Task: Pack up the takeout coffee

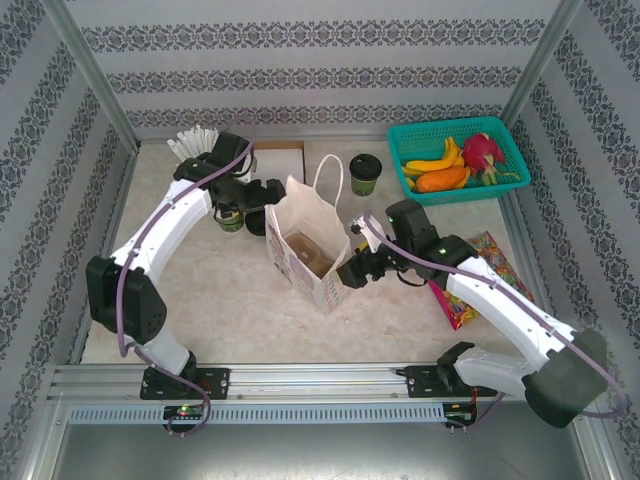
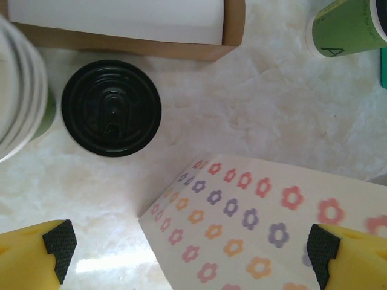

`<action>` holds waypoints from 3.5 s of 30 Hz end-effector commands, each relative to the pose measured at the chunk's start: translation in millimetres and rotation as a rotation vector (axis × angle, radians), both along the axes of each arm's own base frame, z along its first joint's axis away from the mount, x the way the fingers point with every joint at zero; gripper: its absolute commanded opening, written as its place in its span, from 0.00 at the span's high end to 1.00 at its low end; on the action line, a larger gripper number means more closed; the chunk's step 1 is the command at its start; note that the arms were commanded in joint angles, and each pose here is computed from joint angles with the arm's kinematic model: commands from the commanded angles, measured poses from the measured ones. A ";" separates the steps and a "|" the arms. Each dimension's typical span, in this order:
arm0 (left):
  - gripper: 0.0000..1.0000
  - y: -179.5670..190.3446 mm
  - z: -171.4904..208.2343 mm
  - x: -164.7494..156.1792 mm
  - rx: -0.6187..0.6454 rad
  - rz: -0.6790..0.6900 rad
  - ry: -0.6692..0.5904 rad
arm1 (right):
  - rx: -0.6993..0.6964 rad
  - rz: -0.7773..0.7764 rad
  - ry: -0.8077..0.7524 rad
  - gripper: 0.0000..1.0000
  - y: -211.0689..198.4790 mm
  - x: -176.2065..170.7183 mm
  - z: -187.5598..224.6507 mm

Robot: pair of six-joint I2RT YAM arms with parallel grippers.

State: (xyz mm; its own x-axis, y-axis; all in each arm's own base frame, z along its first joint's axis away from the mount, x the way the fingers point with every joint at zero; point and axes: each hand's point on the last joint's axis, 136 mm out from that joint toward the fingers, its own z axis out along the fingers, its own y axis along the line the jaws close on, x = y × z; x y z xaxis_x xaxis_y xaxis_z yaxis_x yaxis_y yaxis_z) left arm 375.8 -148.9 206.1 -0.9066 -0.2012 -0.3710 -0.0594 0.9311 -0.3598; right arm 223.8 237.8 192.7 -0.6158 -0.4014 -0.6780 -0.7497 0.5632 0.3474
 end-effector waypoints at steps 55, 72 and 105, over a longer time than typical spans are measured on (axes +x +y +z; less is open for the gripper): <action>0.00 115.9 93.1 -35.4 0.184 0.376 -0.489 | -0.069 -0.673 0.226 0.02 -88.5 269.7 -12.6; 0.00 76.0 89.6 -26.3 0.027 0.238 -0.402 | -0.194 -0.675 0.202 0.02 -77.3 312.8 -52.4; 0.00 77.7 80.6 -25.8 0.056 0.227 -0.375 | -0.161 -0.727 0.281 0.17 -76.7 327.1 -71.6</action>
